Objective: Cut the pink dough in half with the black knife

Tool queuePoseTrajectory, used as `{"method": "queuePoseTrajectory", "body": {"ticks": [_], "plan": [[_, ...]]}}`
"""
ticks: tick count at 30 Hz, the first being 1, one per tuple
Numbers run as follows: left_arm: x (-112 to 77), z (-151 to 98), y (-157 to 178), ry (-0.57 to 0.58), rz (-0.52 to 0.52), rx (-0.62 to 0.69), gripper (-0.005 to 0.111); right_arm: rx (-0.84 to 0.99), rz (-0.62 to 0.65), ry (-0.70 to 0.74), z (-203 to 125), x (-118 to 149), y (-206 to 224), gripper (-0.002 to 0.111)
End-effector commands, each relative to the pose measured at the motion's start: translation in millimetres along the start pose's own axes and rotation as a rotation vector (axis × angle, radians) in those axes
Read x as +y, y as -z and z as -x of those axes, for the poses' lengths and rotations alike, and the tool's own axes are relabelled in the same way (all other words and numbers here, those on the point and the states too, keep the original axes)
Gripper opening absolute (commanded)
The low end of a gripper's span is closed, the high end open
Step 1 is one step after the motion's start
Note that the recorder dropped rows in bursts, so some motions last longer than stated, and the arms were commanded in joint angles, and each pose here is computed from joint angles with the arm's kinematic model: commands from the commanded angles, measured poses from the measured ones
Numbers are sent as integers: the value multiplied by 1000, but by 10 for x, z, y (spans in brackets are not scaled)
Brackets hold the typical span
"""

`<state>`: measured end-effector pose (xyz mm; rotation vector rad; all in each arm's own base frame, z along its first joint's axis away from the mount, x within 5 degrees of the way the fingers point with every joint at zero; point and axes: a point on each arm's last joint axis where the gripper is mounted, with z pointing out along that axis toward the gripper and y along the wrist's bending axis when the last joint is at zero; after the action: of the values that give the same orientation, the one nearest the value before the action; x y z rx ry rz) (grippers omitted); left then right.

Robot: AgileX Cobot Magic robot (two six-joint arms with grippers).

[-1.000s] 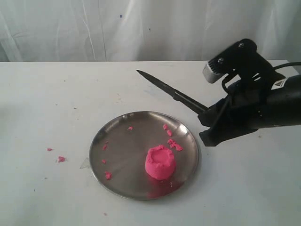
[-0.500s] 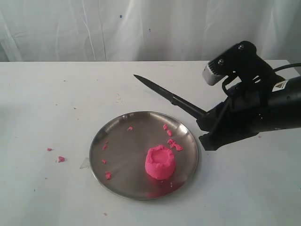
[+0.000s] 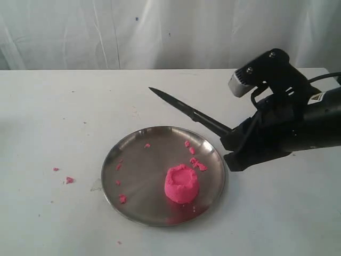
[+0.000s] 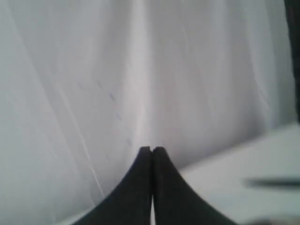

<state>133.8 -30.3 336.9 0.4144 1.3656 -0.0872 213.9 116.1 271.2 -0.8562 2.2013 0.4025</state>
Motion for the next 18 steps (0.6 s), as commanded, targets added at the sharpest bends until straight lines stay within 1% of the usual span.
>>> {"method": "queuePoseTrajectory", "body": {"ticks": [1,2,3,4,5,6,7,8,9,10,11,12,13,14,15,16,17,18], "plan": [[-385,-779,-407,-144,-398,395,0,-18,-72,-33,7,-59,10,0],[-512,-892,-440,-193,-518,432,0,2,-79,-17,-16,-64,8,0],[-699,-1042,-503,-178,-626,487,0,59,-84,21,-98,-66,-7,0],[-771,-1099,-547,-161,-637,518,0,72,-86,19,-125,-67,-14,0],[-879,-1180,-636,-161,-645,581,0,74,-94,-1,-157,-71,-28,0],[-929,-1204,-679,-157,-653,600,0,70,-97,-1,-159,-73,-31,0],[-1040,-1228,-737,-138,-710,606,0,55,-108,0,-153,-82,-35,0],[-1121,-1228,-754,-116,-772,591,0,46,-112,-6,-146,-86,-35,0],[-1285,-1203,-774,-76,-916,535,0,24,-128,-27,-132,-100,-37,0],[-1402,-1198,-772,-93,-1032,469,0,6,-139,-42,-118,-109,-36,0],[-1479,-1267,-796,-165,-1083,435,0,-14,-150,-51,-100,-120,-35,0],[-1535,-1416,-849,-227,-1074,444,0,-38,-164,-61,-80,-133,-32,0],[-1554,-1475,-872,-226,-1064,451,0,-51,-171,-73,-69,-140,-31,0],[-1598,-1568,-927,-195,-1049,435,0,-62,-179,-76,-60,-152,-43,0],[-1623,-1605,-950,-172,-1044,416,0,-59,-179,-77,-63,-156,-57,0],[-1654,-1675,-1000,-129,-1013,394,0,-50,-178,-79,-71,-164,-88,0],[-1661,-1706,-1022,-111,-998,397,0,-44,-179,-83,-77,-171,-113,0],[-1691,-1816,-1060,-105,-998,434,0,-35,-180,-88,-88,-184,-156,0]]}}
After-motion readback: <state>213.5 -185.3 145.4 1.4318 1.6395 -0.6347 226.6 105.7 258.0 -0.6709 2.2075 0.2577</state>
